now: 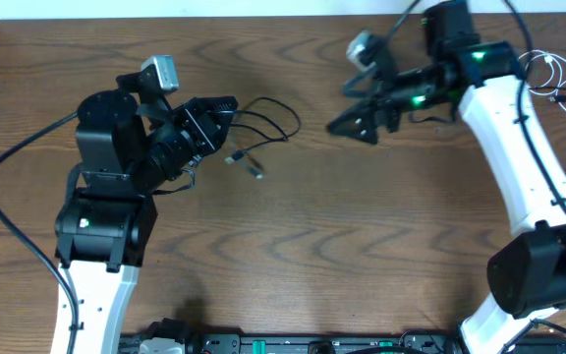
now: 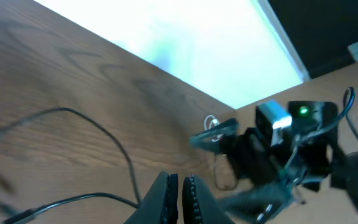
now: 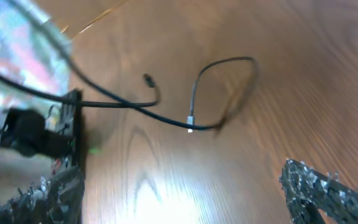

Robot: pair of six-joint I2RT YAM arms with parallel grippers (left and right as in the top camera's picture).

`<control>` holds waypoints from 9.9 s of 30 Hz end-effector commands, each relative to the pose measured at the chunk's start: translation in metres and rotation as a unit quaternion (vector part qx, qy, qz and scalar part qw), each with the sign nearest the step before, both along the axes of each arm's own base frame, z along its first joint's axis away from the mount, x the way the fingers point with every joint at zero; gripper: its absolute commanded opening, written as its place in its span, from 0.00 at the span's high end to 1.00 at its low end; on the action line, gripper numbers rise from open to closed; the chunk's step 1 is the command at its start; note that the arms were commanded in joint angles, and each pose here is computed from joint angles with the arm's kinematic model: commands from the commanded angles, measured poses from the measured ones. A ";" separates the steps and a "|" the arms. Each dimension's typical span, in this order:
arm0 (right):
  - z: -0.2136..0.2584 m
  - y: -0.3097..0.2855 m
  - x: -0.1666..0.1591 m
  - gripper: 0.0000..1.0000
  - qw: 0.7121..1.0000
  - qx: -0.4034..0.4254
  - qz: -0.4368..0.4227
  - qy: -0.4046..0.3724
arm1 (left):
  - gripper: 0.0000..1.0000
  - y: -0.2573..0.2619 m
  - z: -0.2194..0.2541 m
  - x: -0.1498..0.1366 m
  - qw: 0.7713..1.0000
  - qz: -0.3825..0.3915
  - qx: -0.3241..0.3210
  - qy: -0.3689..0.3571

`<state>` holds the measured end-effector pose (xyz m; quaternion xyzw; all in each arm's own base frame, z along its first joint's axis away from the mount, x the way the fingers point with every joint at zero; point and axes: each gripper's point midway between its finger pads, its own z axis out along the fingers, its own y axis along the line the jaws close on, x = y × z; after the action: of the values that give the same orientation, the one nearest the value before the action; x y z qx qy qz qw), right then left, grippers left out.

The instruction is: Untangle cables

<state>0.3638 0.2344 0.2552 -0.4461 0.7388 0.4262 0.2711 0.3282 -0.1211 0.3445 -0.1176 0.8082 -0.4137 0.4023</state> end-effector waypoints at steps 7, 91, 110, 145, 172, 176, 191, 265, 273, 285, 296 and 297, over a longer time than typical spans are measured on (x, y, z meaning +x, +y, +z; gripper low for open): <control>0.002 0.066 -0.045 0.09 0.990 0.033 0.127 -0.051 | 0.92 -0.003 0.023 -0.003 0.999 0.003 -0.046 -0.007; 0.242 -0.325 0.060 0.99 0.713 0.199 -0.671 -0.044 | 0.21 -0.058 -0.089 -0.075 0.916 -0.357 0.181 -0.018; 0.282 -0.504 -0.041 0.99 0.457 0.204 -0.859 -0.103 | 0.21 -0.059 -0.086 -0.070 0.916 -0.355 0.183 -0.031; -0.004 -0.452 0.097 0.37 0.625 0.058 -0.731 0.267 | 0.22 -0.057 -0.088 -0.065 0.917 -0.345 0.196 -0.034; 0.065 -0.162 -0.041 0.01 0.864 -0.171 -0.413 0.231 | 0.01 -0.042 -0.099 -0.049 0.918 -0.305 0.250 -0.024; 0.068 -0.157 -0.044 0.01 0.868 -0.171 -0.408 0.226 | 0.01 -0.042 -0.099 -0.049 0.918 -0.305 0.250 -0.024; 0.085 -0.141 -0.073 0.01 0.886 -0.209 -0.383 0.158 | 0.01 -0.042 -0.099 -0.049 0.918 -0.305 0.250 -0.024; -0.099 -0.226 -0.118 0.01 0.737 0.012 -0.611 -0.289 | 0.01 -0.042 -0.099 -0.049 0.918 -0.305 0.250 -0.024; -0.099 -0.226 -0.118 0.01 0.737 0.012 -0.611 -0.289 | 0.01 -0.042 -0.100 -0.051 0.918 -0.306 0.250 -0.021; -0.099 -0.226 -0.118 0.01 0.737 0.012 -0.611 -0.289 | 0.01 -0.013 -0.101 -0.032 0.917 -0.216 0.332 -0.053; -0.099 -0.226 -0.118 0.01 0.737 0.012 -0.611 -0.289 | 0.01 0.046 -0.069 -0.041 0.873 0.025 0.383 -0.301; -0.099 -0.226 -0.118 0.01 0.737 0.012 -0.611 -0.289 | 0.01 0.051 -0.073 -0.045 0.868 0.042 0.385 -0.310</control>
<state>0.2462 0.0116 0.1569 -0.0065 0.7338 0.0303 0.6786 0.2882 -0.0950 0.2905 0.1883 0.7356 -0.1135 0.6407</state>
